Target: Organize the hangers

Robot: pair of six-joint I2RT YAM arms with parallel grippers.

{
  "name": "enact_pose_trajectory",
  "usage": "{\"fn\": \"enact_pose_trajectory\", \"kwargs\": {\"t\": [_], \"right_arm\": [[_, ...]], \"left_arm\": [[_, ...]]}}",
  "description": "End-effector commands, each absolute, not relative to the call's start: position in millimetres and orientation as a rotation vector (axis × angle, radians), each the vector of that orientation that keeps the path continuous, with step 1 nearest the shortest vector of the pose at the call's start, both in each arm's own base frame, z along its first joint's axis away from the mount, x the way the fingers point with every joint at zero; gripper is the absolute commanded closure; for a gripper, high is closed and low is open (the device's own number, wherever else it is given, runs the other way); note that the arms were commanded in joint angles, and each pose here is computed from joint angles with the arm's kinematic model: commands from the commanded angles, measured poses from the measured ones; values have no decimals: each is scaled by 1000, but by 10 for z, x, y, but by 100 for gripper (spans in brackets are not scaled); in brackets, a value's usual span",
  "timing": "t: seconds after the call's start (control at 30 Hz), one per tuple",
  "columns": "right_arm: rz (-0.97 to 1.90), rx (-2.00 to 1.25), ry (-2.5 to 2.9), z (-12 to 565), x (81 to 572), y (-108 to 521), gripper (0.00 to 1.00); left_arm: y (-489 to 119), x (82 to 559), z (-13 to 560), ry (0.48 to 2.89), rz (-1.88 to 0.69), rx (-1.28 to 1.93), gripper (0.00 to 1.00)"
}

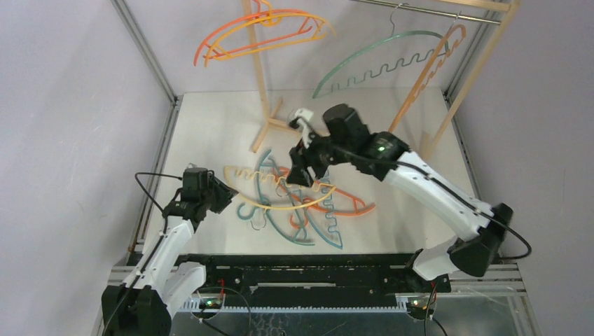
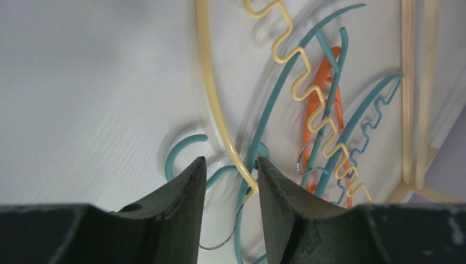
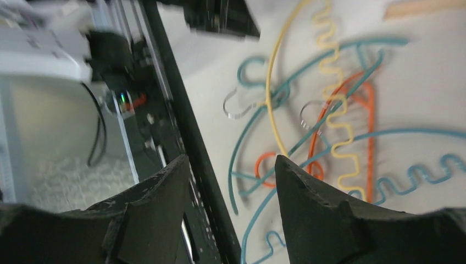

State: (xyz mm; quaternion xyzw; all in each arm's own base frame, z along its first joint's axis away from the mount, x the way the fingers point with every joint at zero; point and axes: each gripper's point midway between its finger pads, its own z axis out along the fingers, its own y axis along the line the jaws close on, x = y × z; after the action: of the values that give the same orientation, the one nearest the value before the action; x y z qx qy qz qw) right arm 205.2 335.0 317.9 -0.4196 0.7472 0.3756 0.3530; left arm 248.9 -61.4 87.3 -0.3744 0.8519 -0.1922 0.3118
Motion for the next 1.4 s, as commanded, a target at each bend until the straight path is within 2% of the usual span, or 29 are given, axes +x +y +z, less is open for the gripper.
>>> {"fn": "enact_pose_trajectory", "kwargs": {"t": [0.0,0.33,0.53,0.8,1.0,1.17,1.37], "right_arm": [[934,-1339,2001,2511,1833,3421,34],[683,-1566,2162,1508,1834,3655,37],[400,-1490,2214,1043,2219,3512,39],[352,-1415,2292,793,2518,3386,45],[410,-1461,2343,676,2305,3421,51],[421,-1510,2309,692,2110,3446,51],[401,-1524,2333,547,2111,3447,51]], "left_arm": [[-581,2623,1034,2158,-531,-1035,56],[-584,2601,925,2130,-554,-1077,56],[-594,2597,969,2087,-587,-1052,56],[-611,2585,990,2050,-626,-1045,56],[-635,2619,942,2064,-634,-1049,56],[-649,2633,920,2071,-640,-1052,56],[-655,2626,897,2079,-640,-1054,56]]}}
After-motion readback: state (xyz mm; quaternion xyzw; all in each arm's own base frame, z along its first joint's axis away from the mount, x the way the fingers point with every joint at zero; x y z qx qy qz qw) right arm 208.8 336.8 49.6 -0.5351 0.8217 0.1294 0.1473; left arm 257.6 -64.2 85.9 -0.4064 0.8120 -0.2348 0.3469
